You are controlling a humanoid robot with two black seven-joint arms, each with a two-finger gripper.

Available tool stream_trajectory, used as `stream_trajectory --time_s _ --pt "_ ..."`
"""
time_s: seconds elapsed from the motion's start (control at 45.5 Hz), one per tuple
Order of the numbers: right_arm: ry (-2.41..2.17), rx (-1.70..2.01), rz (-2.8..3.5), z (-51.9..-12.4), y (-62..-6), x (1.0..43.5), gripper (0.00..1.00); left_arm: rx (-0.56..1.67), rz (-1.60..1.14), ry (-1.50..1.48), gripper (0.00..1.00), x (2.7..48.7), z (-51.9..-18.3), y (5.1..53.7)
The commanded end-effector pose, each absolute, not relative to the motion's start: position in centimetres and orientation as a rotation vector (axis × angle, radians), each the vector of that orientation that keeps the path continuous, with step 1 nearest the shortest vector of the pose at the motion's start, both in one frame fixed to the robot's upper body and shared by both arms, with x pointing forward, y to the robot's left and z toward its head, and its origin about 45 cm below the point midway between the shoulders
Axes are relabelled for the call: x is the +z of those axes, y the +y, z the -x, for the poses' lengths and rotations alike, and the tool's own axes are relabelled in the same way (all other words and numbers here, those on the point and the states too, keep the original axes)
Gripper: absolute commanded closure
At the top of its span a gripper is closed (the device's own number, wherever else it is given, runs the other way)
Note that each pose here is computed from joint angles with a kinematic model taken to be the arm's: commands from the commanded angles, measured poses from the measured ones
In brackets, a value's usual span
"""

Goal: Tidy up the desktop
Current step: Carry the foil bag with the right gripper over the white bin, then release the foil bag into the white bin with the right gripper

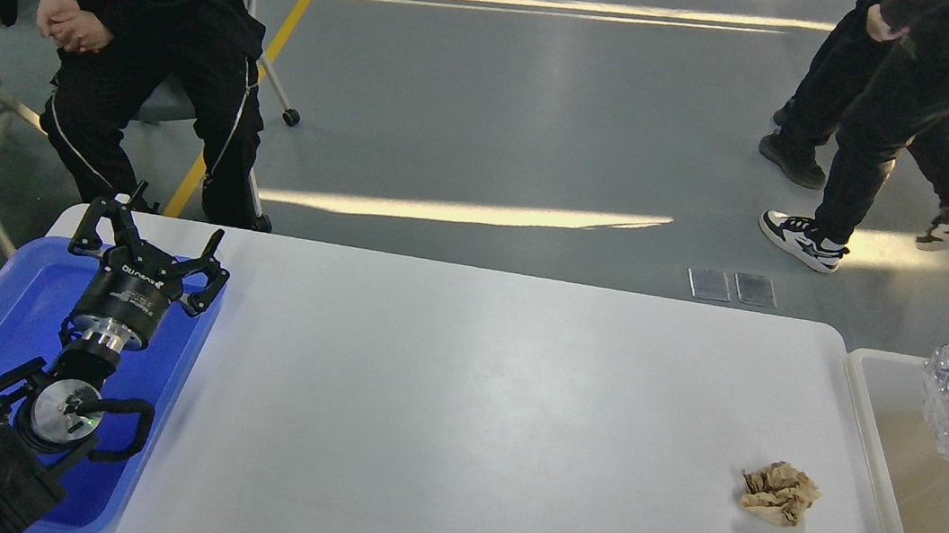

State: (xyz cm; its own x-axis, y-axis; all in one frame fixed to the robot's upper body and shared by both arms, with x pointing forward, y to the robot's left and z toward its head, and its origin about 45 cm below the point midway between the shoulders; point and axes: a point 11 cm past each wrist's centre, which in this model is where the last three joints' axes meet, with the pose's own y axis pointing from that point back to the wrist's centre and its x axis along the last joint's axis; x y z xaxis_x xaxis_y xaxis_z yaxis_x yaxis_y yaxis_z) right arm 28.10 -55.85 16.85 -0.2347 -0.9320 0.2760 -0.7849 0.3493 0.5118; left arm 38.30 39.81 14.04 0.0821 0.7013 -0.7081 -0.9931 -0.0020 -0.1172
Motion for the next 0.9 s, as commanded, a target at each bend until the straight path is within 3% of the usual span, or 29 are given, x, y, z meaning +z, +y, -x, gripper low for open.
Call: stream_trajectory --time_s 0.0,0.549,0.878 --pt "-2.100 -0.416 -1.397 -26.9 -57.6 14.8 1.00 1.434 0.704 0.529 0.00 14.1 -38.3 39.8" --pt "-2.095 -0.620 -1.042 -23.8 -60.0 6.8 1.00 1.434 0.704 0.529 0.00 14.1 -38.3 39.8" --pt "-2.148 -0.626 -0.974 -23.3 -61.2 6.6 1.00 1.434 0.704 0.529 0.00 14.1 -38.3 39.8"
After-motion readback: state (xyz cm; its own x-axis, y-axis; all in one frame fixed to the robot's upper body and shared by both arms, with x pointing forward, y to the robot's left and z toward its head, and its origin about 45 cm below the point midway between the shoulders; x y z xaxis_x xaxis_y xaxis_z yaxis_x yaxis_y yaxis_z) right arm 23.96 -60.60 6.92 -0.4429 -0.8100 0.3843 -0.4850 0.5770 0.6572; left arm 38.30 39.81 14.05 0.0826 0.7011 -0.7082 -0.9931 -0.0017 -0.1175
